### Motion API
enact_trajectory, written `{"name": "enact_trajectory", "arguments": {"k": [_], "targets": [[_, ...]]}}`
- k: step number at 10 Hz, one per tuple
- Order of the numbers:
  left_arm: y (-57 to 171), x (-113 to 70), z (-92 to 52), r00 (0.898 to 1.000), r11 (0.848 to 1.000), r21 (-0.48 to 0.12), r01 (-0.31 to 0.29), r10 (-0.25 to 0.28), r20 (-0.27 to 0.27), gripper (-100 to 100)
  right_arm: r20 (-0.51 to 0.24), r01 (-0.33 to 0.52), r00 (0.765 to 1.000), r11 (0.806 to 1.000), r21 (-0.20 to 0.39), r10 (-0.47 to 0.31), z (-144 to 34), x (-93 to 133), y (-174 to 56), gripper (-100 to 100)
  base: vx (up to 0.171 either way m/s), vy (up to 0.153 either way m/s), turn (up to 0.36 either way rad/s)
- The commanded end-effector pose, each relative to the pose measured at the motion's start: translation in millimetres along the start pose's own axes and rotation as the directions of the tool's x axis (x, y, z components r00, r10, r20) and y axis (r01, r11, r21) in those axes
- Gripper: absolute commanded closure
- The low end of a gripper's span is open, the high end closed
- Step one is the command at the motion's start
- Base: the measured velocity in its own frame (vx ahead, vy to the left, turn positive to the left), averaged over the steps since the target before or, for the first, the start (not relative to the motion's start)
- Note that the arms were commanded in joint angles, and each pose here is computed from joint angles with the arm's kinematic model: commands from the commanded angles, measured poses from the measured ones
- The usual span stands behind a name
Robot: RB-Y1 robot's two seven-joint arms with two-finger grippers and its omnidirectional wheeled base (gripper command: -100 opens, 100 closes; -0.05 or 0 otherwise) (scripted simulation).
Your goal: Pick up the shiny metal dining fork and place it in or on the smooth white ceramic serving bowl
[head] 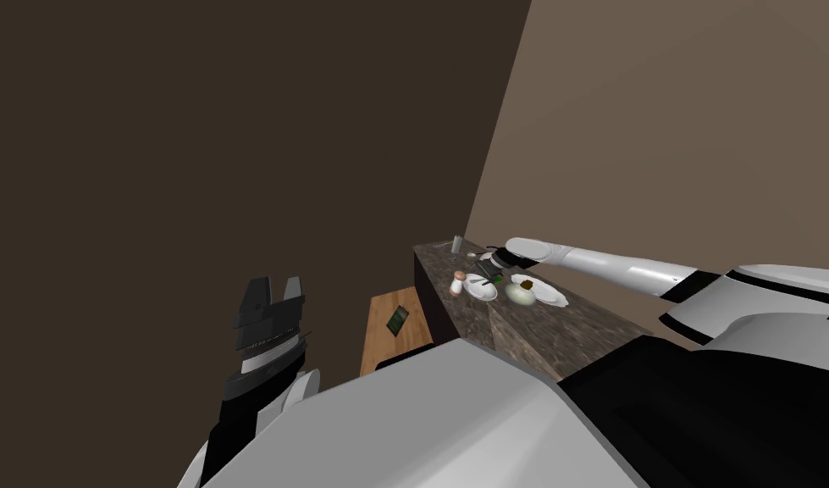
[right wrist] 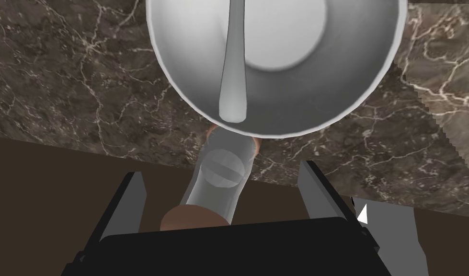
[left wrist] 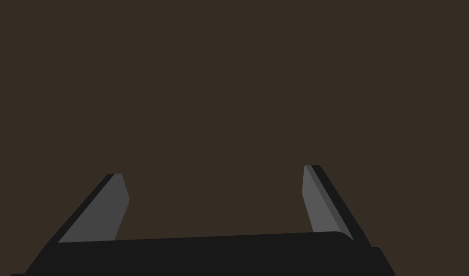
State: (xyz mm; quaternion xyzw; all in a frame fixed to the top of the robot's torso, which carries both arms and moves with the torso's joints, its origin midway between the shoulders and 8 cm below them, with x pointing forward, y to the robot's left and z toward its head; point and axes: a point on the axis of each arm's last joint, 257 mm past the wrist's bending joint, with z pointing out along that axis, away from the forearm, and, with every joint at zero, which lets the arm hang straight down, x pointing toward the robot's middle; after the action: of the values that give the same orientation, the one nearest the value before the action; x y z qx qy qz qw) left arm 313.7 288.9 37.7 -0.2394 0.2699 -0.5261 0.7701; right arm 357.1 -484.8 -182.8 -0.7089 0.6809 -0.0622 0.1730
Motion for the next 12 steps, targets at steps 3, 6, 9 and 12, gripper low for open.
{"name": "enact_trajectory", "arguments": {"k": [3, 6, 9, 12], "targets": [[0, 0.0, 0.0, 1.0, 1.0, 0.0, 0.0, 0.0, 0.0, 0, -0.013, -0.005, 1.0, 1.0, -0.009, 0.004, 0.4, -1, -1, -100, 0.0, 0.0, 0.0], [0, 0.0, 0.0, 1.0, 1.0, 0.0, 0.0, 0.0, 0.0, 0, -0.013, -0.005, 1.0, 1.0, -0.009, 0.004, 0.4, -1, -1, -100, 0.002, 0.002, -0.007], [0, 0.0, 0.0, 1.0, 1.0, 0.0, 0.0, 0.0, 0.0, 0, -0.013, -0.005, 1.0, 1.0, -0.009, 0.004, 0.4, -1, -1, -100, 0.0, 0.0, 0.0], [0, 0.0, 0.0, 1.0, 1.0, 0.0, 0.0, 0.0, 0.0, 0, -0.001, 0.011, 1.0, 1.0, -0.012, -0.011, -15.3, -16, -12, -100, 0.009, 0.009, -0.03]]}}
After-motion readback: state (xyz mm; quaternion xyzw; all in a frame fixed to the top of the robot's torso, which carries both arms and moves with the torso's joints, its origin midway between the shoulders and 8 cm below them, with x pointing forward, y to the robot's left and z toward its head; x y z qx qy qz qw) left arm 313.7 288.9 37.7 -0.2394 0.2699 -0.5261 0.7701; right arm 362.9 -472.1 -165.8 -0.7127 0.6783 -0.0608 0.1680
